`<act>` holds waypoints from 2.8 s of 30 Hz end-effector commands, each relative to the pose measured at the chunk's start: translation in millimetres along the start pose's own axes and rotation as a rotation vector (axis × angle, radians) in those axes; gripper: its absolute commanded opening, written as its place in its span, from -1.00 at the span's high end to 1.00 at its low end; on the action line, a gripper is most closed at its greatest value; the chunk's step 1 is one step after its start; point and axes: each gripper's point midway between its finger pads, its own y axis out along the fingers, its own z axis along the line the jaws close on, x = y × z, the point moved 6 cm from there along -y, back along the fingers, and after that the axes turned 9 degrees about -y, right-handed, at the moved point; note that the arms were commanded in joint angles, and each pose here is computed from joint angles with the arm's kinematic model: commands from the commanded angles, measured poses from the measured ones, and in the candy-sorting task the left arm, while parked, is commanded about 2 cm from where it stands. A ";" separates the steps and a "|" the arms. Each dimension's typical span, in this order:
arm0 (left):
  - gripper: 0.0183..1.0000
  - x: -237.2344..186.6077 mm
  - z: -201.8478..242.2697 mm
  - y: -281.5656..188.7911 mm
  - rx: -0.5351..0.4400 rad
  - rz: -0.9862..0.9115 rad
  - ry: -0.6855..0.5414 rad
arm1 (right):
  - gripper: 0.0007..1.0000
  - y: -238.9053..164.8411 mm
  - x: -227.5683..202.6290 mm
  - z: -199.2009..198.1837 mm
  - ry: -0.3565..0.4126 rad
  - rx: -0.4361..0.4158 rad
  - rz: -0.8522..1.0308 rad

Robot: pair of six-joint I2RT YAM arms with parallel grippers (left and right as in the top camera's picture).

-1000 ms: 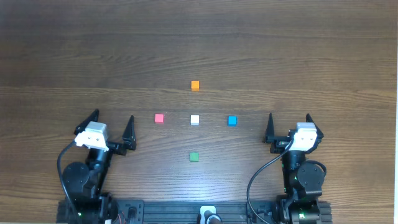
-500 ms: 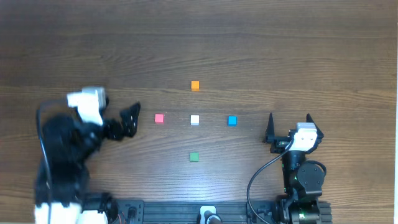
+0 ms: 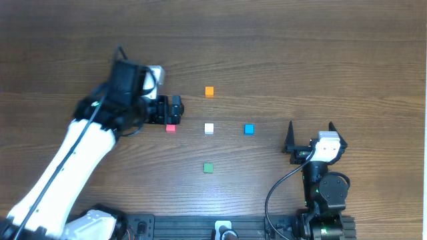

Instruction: Stack Cubes

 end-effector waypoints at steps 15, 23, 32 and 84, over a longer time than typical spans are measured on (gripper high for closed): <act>-0.97 -19.2 20.2 87.7 0.299 0.183 -0.113 | -0.99 0.1 -1.9 -1.5 -0.004 -0.013 0.004; -0.91 -21.7 24.9 107.7 0.318 0.211 -0.115 | -0.99 0.1 -1.9 -1.5 -0.004 -0.013 0.004; -0.79 -28.7 31.9 116.5 0.343 0.224 -0.112 | -0.99 0.1 -2.0 -1.5 -0.004 -0.013 0.005; 0.70 -40.7 29.4 130.2 0.380 0.253 -0.069 | -0.98 0.1 -1.9 -1.5 -0.004 -0.013 0.004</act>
